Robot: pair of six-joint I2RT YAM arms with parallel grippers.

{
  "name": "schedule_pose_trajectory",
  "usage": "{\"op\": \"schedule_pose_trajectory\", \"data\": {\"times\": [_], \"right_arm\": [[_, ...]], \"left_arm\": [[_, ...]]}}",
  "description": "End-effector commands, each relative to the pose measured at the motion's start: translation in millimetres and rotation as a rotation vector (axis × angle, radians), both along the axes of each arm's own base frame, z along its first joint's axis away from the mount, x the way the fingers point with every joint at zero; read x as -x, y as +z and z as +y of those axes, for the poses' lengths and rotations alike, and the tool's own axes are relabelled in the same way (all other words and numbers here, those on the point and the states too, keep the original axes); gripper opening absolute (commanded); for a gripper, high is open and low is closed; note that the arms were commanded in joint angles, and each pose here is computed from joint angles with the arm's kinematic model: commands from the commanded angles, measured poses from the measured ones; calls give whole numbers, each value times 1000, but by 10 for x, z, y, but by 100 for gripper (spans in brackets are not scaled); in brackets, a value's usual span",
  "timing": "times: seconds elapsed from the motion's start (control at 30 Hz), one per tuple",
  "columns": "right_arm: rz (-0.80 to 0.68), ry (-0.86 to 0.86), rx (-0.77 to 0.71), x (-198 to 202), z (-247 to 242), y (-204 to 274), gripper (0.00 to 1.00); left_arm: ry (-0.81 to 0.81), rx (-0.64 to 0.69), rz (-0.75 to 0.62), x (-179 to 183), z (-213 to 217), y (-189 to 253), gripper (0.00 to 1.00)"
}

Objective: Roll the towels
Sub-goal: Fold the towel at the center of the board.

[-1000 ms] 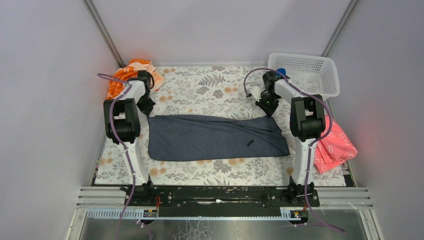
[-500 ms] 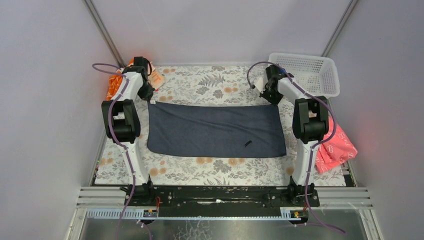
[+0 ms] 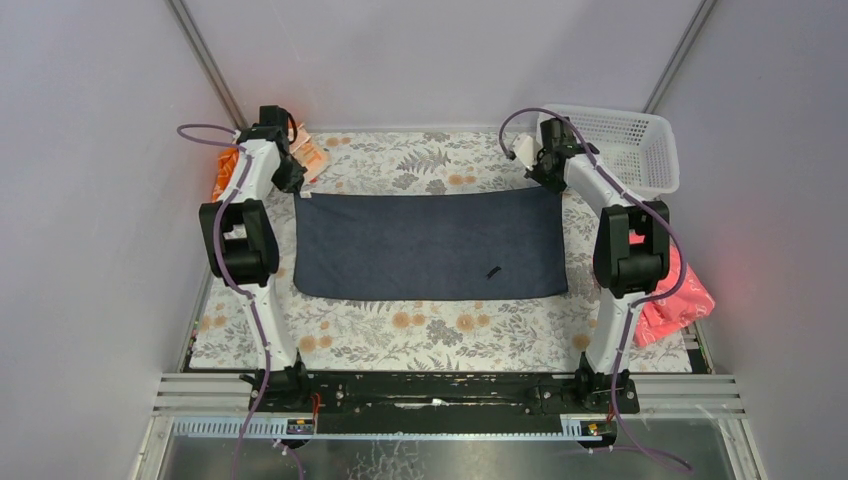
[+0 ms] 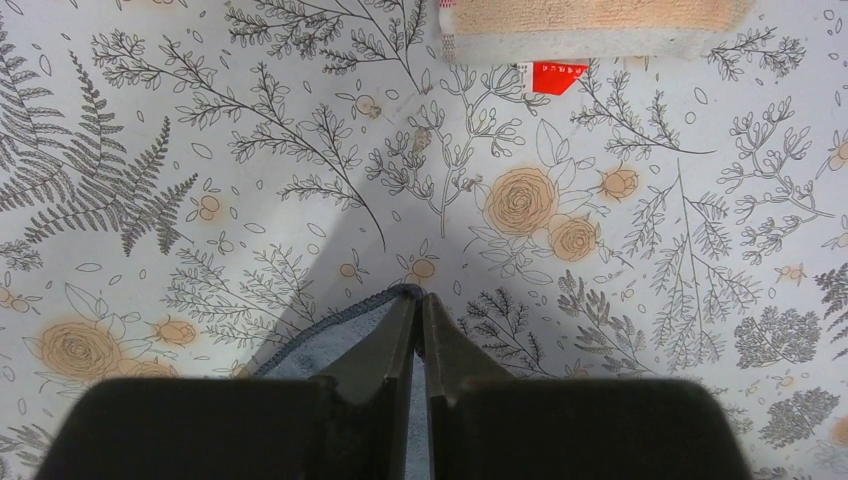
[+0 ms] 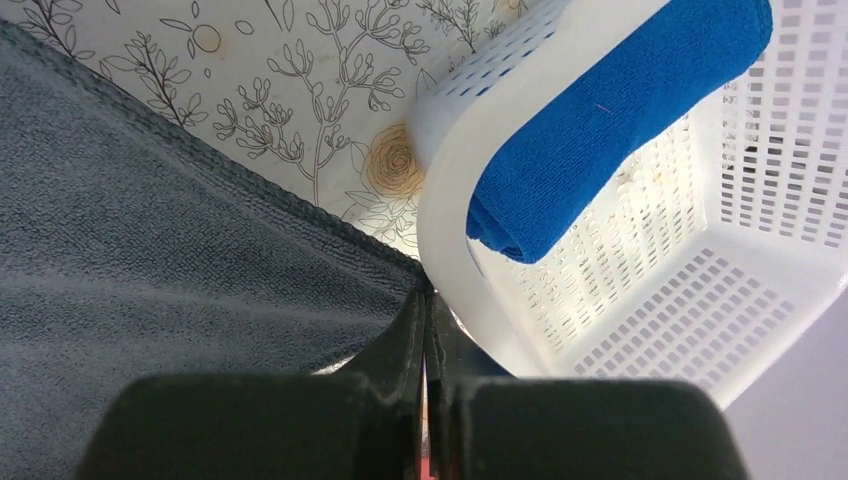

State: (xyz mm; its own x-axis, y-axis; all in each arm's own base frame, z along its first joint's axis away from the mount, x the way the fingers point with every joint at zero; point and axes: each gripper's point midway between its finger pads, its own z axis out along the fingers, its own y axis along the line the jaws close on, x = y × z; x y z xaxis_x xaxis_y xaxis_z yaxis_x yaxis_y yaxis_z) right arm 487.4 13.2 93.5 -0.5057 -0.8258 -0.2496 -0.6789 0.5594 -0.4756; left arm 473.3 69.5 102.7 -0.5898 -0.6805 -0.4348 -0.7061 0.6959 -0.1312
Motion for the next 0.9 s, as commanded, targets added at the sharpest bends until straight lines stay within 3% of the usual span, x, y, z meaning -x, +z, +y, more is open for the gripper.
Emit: {"op": "schedule_pose_trajectory", "data": {"times": [0.0, 0.4, 0.53, 0.87], "right_arm": [[-107, -17, 28, -70, -118, 292, 0], [-229, -54, -9, 145, -146, 400, 0], [-309, -90, 34, 6, -241, 551, 0], [-344, -104, 60, -165, -278, 587, 0]], "left_arm": [[17, 47, -23, -24, -3, 76, 4], [36, 98, -36, 233, 12, 62, 4], [40, 114, -67, 177, 43, 132, 4], [23, 148, -114, -86, 29, 177, 4]]}}
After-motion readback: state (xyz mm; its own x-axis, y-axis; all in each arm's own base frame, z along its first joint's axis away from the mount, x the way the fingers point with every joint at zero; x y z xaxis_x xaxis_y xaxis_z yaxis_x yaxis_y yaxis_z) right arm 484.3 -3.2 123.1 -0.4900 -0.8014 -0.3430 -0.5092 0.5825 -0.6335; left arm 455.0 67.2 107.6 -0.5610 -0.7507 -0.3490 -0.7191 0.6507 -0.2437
